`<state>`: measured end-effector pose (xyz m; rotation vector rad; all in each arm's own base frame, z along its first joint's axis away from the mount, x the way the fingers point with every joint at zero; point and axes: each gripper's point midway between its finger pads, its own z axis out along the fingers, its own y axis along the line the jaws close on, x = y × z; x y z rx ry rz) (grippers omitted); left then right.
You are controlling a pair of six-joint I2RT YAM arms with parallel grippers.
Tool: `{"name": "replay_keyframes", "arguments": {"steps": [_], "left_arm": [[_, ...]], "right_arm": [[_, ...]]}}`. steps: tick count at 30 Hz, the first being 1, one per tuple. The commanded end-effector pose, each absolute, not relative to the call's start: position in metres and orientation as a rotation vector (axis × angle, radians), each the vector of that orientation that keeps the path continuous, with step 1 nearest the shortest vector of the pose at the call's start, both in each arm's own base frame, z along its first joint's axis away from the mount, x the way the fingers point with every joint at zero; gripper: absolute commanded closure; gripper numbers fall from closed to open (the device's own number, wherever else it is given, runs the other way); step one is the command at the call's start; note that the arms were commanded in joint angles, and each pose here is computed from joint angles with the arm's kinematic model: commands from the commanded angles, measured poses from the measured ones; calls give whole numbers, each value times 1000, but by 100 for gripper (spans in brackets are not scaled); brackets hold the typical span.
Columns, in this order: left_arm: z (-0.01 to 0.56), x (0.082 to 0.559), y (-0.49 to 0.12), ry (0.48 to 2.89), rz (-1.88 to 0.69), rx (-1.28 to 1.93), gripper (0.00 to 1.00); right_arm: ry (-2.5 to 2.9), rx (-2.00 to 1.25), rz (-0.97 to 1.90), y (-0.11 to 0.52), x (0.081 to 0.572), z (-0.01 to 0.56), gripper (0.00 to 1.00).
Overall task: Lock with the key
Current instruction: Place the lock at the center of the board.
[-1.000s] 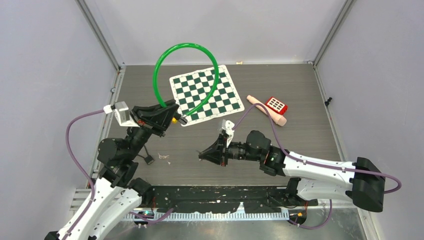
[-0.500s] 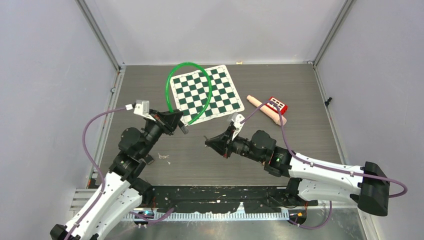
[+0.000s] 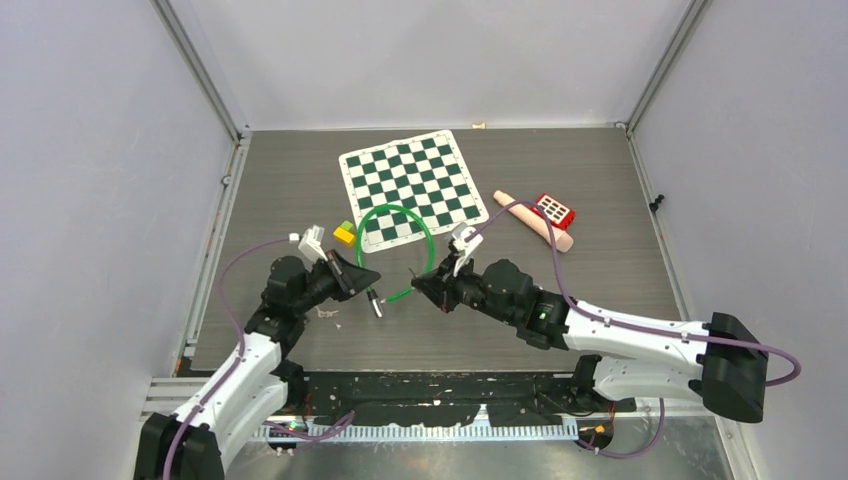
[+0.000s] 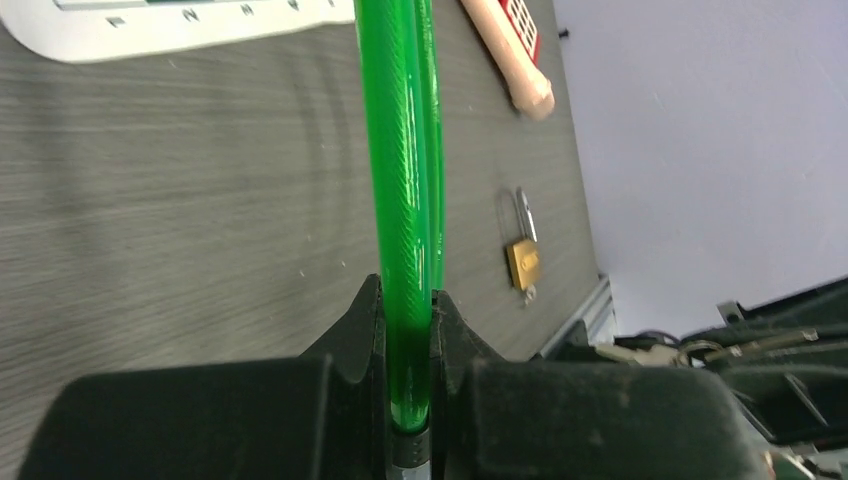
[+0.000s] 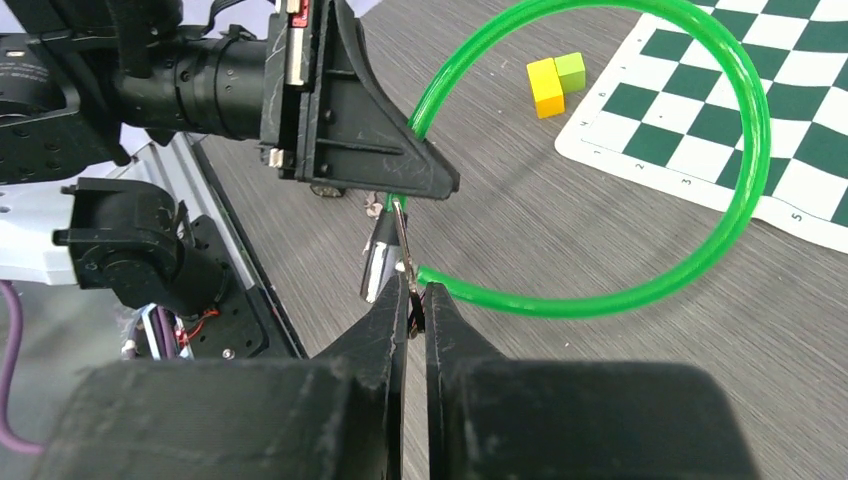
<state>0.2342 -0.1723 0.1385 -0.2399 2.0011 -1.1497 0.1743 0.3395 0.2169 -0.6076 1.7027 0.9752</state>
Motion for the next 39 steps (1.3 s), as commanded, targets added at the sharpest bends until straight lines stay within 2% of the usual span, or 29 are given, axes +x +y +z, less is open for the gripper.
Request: {"name": "replay_keyframes", "arguments": {"steps": [1,10,16,24,27,33,37,39], "left_arm": [[180,230,-190,1902,-1298,-100,100],[173,237,-188,2010,-1227,-110,100],[148,239,-190,2050,-1255,-171,100],[98,239,-175,2163,-1156,-259,100],[83,238,-168,2201,-1112,-299,89],[64,234,-148,2252,-957,-390,49],[57,230,-132,2275,-844,-463,36],[63,230,-125,2264,-795,-488,33]], "right_arm": [[1695,-508,961,349,190,241,95],[1823,-430,929,376,209,196,95],[1858,-354,943,393,220,178,95],[1886,-329,944,414,231,165,95],[1912,-324,920,421,236,152,95],[1989,-269,805,423,252,122,95],[2032,-260,757,426,256,103,95],[2088,-276,708,426,256,89,95]]}}
